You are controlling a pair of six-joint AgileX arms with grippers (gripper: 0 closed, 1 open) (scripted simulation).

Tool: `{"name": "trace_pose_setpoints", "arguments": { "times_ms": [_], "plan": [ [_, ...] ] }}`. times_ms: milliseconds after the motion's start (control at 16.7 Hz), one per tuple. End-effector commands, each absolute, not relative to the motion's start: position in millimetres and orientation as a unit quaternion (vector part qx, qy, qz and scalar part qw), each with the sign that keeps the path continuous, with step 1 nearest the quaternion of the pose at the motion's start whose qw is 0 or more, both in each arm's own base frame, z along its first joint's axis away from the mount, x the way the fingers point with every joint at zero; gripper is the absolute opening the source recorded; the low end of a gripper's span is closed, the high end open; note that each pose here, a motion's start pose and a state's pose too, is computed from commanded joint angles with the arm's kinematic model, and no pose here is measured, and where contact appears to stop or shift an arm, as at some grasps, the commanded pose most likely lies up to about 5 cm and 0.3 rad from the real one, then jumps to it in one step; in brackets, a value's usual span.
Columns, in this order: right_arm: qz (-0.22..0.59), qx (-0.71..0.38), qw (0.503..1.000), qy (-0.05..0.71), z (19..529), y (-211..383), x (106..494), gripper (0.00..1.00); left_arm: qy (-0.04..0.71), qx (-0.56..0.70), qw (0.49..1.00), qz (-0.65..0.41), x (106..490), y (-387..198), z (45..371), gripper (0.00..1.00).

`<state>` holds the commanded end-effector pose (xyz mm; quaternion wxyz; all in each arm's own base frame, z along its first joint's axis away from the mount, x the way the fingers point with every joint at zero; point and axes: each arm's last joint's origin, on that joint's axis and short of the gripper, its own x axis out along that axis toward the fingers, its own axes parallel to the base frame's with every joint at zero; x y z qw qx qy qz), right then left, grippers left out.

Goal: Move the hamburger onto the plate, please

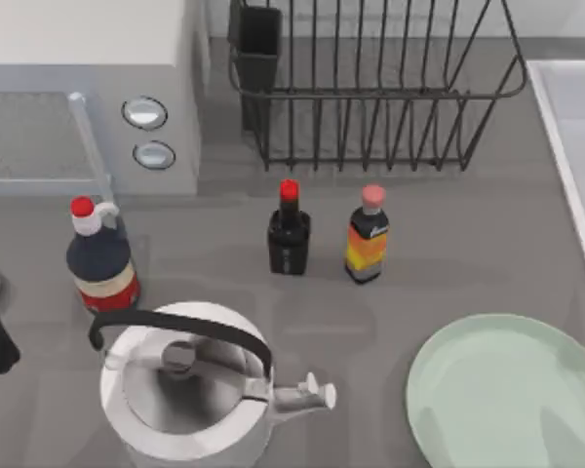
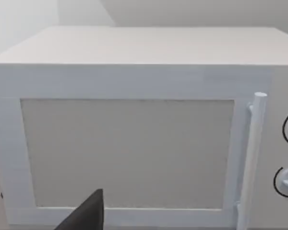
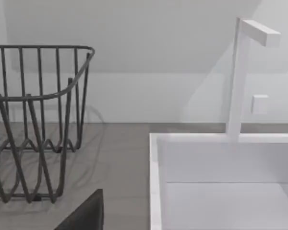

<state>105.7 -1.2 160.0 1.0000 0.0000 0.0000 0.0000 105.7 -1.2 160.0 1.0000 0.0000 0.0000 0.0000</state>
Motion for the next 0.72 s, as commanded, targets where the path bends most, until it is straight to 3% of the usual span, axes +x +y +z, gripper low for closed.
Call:
{"name": "trace_pose_setpoints", "arguments": {
  "times_ms": [180, 360, 720],
  "plan": [
    [-0.001, -0.002, 1.0, 0.008, 161.1, -1.3, 105.9, 1.0, 0.0, 0.0, 1.0, 0.0, 105.7, -1.2, 160.0, 1.0],
    [-0.005, -0.019, 0.997, 0.068, 167.7, -2.4, 108.2, 1.0, 0.0, 0.0, 1.0, 0.0, 105.7, -1.2, 160.0, 1.0],
    [0.002, -0.067, 0.941, 0.331, 180.6, -7.3, 130.8, 1.0, 0.0, 0.0, 1.0, 0.0, 105.7, -1.2, 160.0, 1.0]
  ]
}}
